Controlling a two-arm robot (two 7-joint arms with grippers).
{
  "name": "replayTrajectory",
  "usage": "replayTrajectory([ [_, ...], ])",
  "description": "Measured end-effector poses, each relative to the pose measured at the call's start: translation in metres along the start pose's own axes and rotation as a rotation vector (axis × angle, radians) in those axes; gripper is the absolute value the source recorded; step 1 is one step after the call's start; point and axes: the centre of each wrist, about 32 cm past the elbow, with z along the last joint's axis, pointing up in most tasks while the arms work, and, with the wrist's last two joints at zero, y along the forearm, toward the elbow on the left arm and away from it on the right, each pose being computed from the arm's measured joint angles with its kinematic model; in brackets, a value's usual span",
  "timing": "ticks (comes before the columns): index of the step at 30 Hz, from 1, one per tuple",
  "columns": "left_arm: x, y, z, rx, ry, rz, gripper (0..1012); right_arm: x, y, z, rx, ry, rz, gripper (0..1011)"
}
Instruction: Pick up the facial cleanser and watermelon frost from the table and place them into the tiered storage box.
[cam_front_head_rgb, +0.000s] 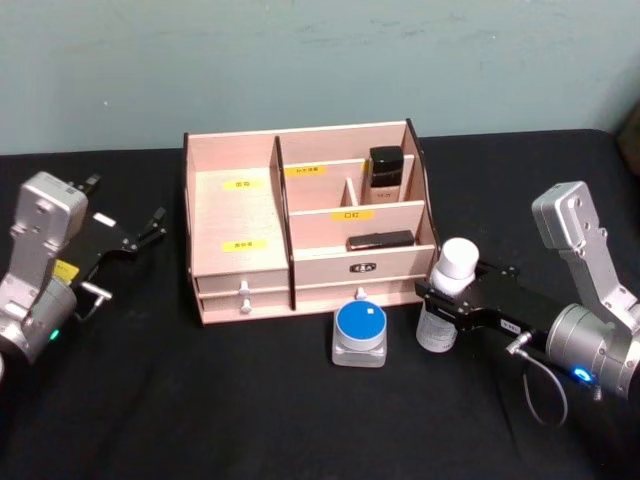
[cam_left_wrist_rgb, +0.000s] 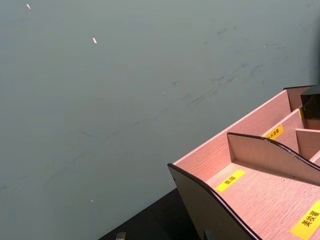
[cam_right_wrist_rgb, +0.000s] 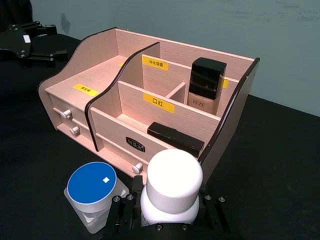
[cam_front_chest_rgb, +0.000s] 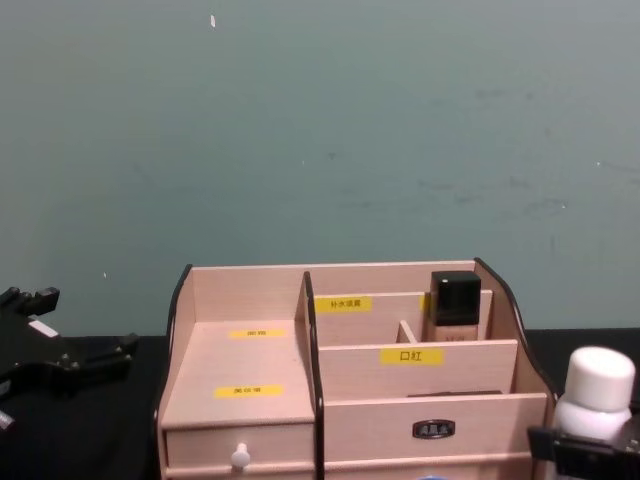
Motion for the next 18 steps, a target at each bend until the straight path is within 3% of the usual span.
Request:
replayTrajectory([
  [11, 0.0000, 0.0000, 0.0000, 0.000, 0.000, 0.000, 1010, 0.000, -0.001, 0.000, 0.009, 0.005, 0.003, 595],
  [18, 0.0000, 0.0000, 0.0000, 0.000, 0.000, 0.000, 1010, -0.003, -0.009, 0.019, 0.011, -0.038, 0.009, 595],
])
